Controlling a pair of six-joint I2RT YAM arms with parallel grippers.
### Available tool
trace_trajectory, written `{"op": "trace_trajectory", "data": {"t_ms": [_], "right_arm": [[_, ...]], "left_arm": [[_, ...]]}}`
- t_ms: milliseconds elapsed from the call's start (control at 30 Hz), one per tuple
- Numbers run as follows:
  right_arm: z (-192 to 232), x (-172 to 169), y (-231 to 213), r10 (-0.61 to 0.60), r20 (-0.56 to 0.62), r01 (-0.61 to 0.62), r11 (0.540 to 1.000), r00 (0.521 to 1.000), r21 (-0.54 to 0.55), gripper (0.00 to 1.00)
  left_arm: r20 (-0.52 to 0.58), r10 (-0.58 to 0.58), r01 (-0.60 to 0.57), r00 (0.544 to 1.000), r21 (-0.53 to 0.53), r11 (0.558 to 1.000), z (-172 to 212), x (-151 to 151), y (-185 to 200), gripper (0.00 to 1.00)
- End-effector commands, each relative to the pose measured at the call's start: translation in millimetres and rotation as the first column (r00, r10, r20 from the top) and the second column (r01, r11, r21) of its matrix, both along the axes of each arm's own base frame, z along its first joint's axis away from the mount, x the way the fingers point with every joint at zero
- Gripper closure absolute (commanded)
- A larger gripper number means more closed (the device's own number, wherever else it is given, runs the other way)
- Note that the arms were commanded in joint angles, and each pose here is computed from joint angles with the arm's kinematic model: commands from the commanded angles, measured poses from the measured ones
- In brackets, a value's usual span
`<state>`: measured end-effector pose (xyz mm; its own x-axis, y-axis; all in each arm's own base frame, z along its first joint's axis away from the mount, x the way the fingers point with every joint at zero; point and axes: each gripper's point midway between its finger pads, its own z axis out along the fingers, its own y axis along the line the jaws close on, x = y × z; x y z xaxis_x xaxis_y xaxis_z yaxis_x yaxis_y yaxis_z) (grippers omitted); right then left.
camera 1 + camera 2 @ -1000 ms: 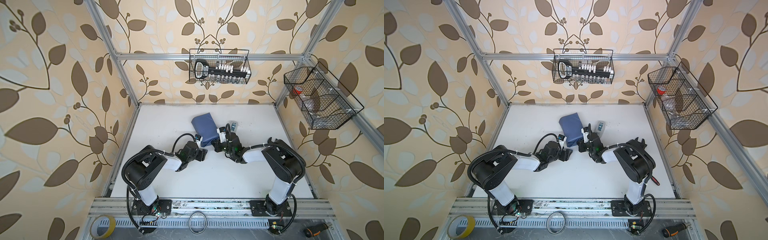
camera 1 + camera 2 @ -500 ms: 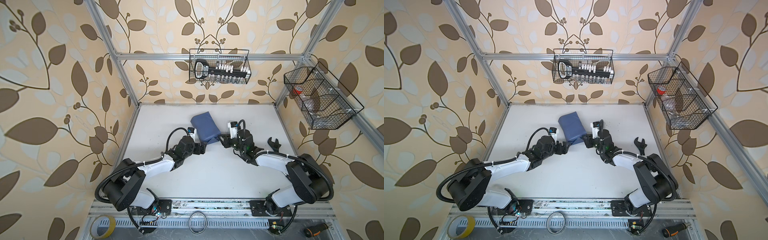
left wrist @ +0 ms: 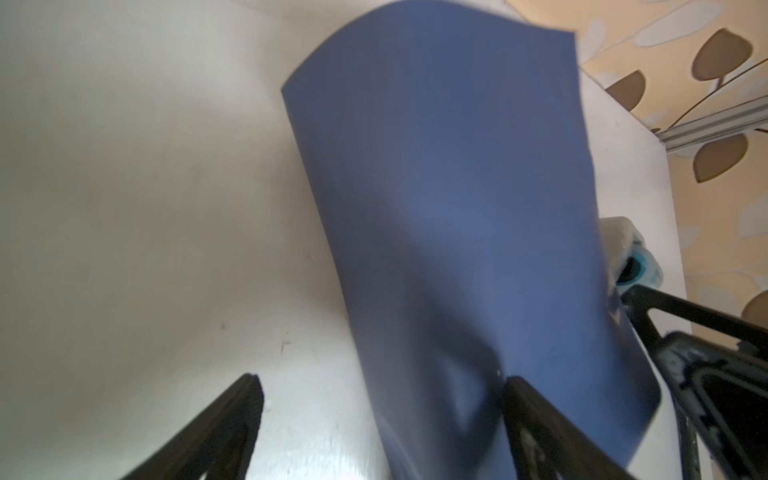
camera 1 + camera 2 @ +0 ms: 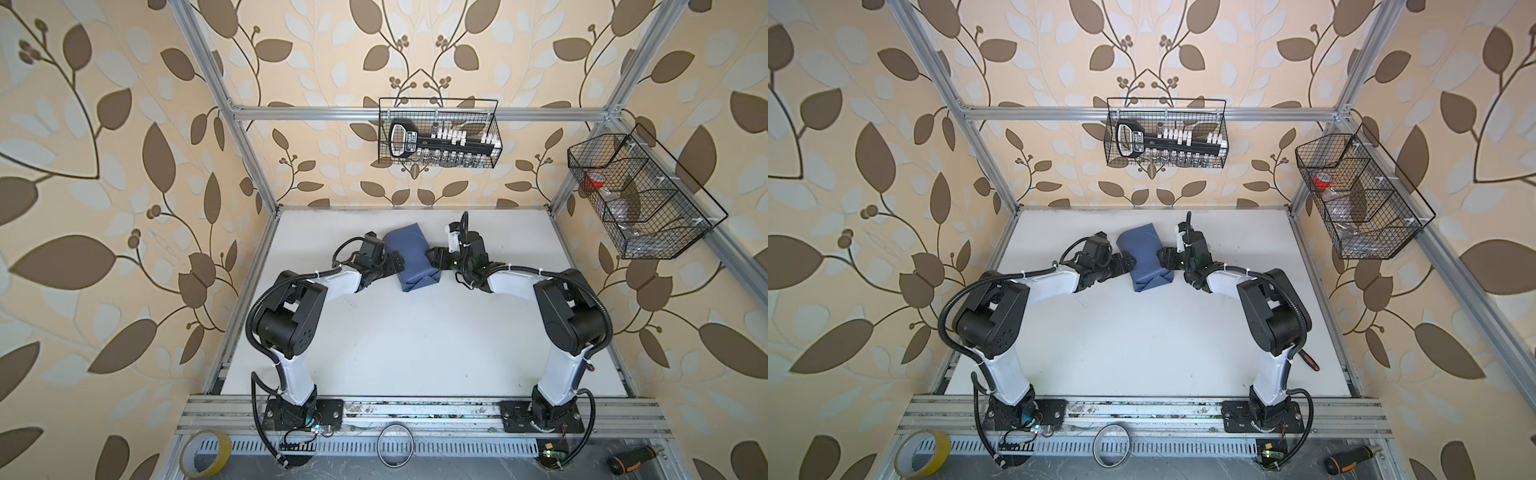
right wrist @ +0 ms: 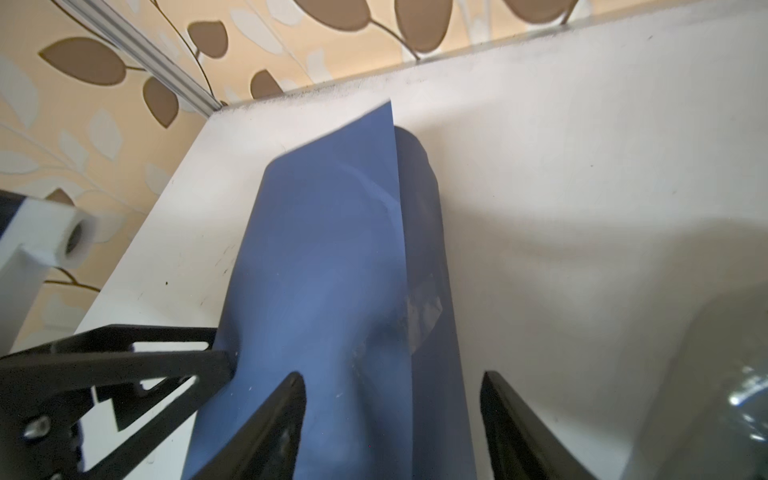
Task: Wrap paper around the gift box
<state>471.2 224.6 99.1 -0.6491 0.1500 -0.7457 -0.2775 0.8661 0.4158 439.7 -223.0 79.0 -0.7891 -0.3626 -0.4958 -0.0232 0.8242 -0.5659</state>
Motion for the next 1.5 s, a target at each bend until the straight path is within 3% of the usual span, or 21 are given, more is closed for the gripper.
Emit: {"op": "trace_trajectory", "data": {"t_ms": [0,167,400,600,700,833,967,1200,1467], "right_arm": [[-3,-7,13,0.085,-0.045,-0.084,0.996,0.995,0.028,0.37],[-14,-33,24,0.148,-0.099,-0.144,0.988,0.984,0.048,0.48],[-21,-98,26,0.151,-0.155,-0.138,0.986,0.976,0.093,0.51],[-32,-162,12,0.127,-0.198,-0.106,0.988,0.972,0.110,0.49],[-33,-174,-6,0.096,-0.199,-0.074,0.991,0.975,0.113,0.39],[-23,-166,-22,0.063,-0.180,-0.045,0.994,0.982,0.104,0.29],[-13,-141,-9,0.092,-0.168,-0.073,0.991,0.981,0.116,0.26],[-13,-102,19,0.147,-0.179,-0.122,0.982,0.973,0.144,0.24],[-11,-97,40,0.210,-0.189,-0.157,0.953,0.959,0.261,0.27]], "left_arm": [[-0.021,-0.095,0.093,0.995,-0.082,0.992,11,0,-25,0.14],[-0.031,-0.160,0.154,0.987,-0.146,0.977,8,-16,-37,0.20],[-0.070,-0.196,0.170,0.978,-0.273,0.947,3,-68,-39,0.25],[-0.104,-0.203,0.166,0.974,-0.288,0.943,-5,-133,-28,0.21],[-0.075,-0.164,0.140,0.983,-0.262,0.955,5,-149,-10,0.14],[-0.023,-0.130,0.123,0.991,-0.179,0.976,23,-146,5,0.05],[-0.027,-0.133,0.127,0.991,-0.175,0.976,32,-129,-2,0.03],[-0.067,-0.091,0.081,0.994,-0.139,0.987,20,-101,-6,0.02],[-0.068,-0.119,0.102,0.991,-0.211,0.972,28,-85,-23,0.05]]}}
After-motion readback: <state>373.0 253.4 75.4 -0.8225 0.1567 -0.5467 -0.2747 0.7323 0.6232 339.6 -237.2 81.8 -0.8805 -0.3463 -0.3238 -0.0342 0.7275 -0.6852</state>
